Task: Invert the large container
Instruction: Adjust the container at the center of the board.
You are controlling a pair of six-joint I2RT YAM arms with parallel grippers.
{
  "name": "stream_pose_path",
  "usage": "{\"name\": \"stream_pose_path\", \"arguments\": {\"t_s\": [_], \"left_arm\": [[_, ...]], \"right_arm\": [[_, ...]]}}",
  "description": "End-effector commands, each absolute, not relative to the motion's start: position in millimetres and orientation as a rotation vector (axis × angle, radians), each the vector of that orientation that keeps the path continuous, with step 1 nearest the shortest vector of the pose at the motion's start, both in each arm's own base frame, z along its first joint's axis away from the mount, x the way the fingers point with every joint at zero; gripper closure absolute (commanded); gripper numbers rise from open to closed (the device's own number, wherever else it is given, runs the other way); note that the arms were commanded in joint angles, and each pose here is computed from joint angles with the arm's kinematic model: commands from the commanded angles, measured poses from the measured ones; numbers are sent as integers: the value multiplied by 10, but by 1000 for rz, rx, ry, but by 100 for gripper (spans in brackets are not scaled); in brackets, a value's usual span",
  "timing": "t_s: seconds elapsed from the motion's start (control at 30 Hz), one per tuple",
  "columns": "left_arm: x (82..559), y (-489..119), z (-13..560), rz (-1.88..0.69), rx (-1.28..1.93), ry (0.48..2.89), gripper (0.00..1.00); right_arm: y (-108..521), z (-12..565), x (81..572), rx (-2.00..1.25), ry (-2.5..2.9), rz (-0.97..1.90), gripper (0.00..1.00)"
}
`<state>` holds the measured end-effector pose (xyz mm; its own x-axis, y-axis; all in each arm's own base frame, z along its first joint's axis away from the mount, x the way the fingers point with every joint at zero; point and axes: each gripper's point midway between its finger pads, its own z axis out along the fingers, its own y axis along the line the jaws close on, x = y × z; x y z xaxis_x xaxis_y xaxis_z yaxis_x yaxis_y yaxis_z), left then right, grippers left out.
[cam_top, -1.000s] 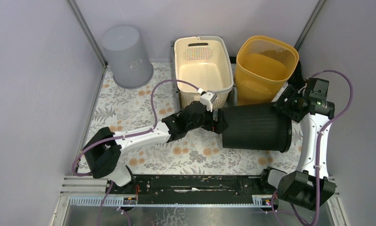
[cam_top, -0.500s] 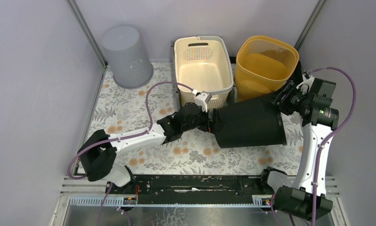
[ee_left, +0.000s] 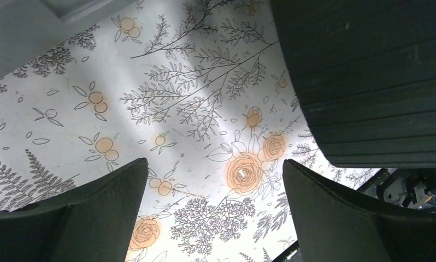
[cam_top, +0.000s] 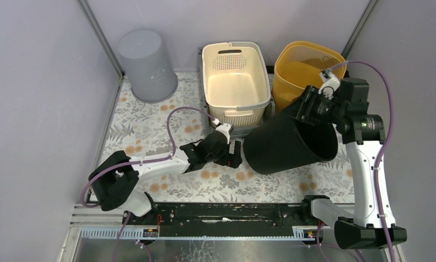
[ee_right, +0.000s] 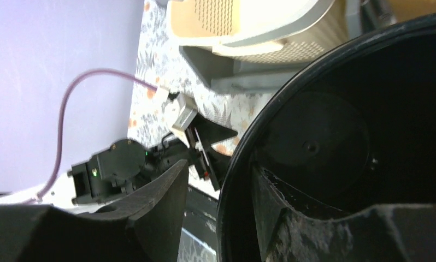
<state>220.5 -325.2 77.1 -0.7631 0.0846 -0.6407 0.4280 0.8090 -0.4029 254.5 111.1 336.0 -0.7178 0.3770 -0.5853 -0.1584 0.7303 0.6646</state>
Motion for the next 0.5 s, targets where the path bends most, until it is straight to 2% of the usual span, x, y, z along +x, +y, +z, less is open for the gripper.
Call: {"name": "stream_pose_path", "arguments": {"t_s": [0.0, 0.17, 0.47], "left_arm": [[2277, -3140, 822, -662, 332, 2357, 0], [2269, -3053, 844, -626, 319, 2361, 0], [2228, -2882, 842, -567, 287, 2378, 0]], "right_arm": [[1247, 3256, 2440, 57, 2262, 834, 48], [1360, 2969, 2350, -15, 2366, 743, 48], [1807, 2779, 2177, -199, 2435, 744, 48]]}}
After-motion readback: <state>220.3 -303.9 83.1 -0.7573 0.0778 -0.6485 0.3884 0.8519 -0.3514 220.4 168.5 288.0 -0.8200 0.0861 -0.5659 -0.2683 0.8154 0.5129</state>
